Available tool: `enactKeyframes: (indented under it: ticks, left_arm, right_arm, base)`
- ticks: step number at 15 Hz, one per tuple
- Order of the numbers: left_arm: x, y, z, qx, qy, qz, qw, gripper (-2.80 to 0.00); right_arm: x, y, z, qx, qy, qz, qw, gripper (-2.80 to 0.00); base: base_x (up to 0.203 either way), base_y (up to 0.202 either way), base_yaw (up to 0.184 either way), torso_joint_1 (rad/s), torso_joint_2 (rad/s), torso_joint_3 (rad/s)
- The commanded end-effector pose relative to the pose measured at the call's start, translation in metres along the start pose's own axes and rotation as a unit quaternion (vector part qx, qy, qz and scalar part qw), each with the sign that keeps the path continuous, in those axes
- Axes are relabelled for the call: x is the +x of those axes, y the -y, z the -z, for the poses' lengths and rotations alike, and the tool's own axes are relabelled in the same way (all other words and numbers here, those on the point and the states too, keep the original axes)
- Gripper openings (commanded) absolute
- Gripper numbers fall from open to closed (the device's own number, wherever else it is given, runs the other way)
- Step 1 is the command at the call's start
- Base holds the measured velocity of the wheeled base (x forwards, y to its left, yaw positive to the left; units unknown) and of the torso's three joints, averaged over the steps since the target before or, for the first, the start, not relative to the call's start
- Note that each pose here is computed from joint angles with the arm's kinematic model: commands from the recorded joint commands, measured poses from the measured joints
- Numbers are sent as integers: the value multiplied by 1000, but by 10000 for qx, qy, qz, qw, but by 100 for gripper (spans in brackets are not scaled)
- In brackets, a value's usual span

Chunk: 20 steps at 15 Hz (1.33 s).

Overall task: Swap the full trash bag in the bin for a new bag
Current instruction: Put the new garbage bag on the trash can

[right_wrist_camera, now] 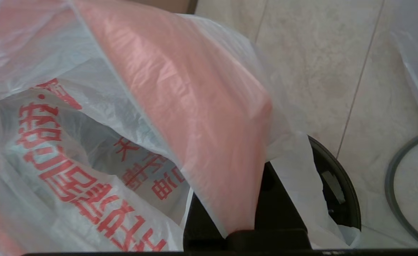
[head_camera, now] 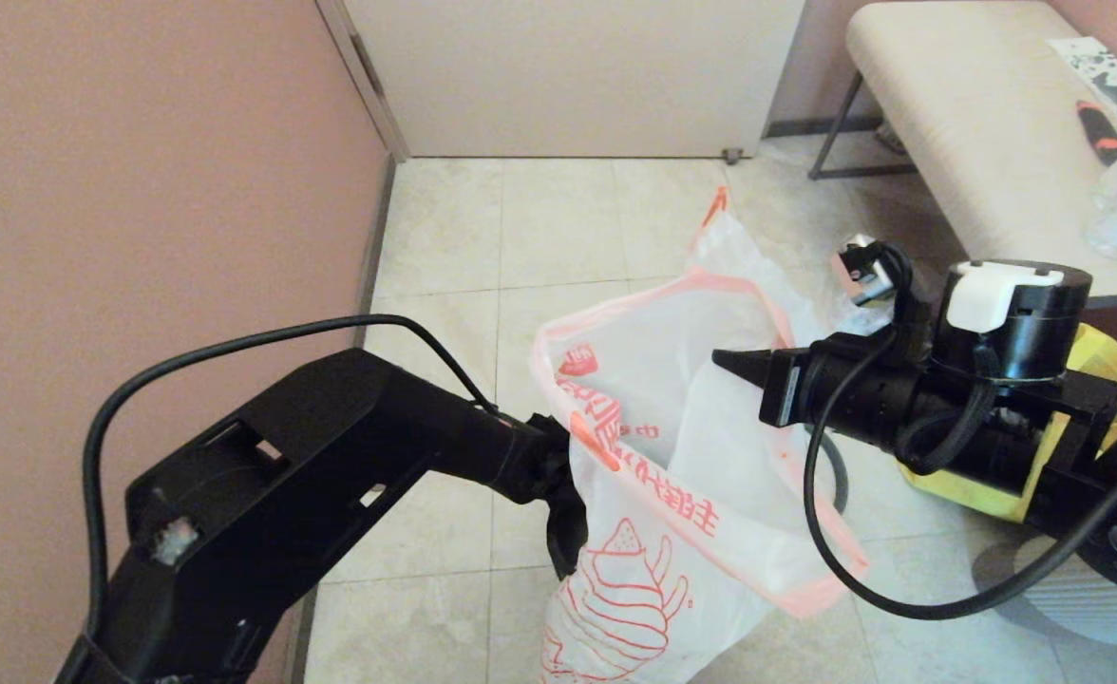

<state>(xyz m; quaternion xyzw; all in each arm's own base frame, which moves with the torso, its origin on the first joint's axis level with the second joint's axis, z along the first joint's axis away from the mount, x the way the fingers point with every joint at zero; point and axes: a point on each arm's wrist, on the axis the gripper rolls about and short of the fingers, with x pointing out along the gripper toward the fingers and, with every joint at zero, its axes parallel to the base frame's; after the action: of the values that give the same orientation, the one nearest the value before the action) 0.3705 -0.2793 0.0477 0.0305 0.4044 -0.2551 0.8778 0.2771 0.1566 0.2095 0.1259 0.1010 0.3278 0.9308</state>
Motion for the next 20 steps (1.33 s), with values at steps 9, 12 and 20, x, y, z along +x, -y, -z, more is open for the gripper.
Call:
enactKeyframes:
  ticks: [9, 12, 20]
  left_arm:
    - [-170, -31, 103, -652, -824, -406, 9936, -280]
    - [-185, -19, 127, -613, -1153, 282, 9910, -280]
    - [-101, 8, 131, -454, -1782, 591, 9812, -280]
  right_arm:
    - [33, 13, -25, 63, -167, 267, 9995, -280]
    - [34, 13, -23, 59, -191, 266, 9994, -280]
    - [37, 11, -36, 35, -80, 238, 9997, -280]
  base:
    - [0, 0, 0, 0, 0, 0]
    - [0, 0, 0, 0, 0, 0]
    - [0, 0, 0, 0, 0, 0]
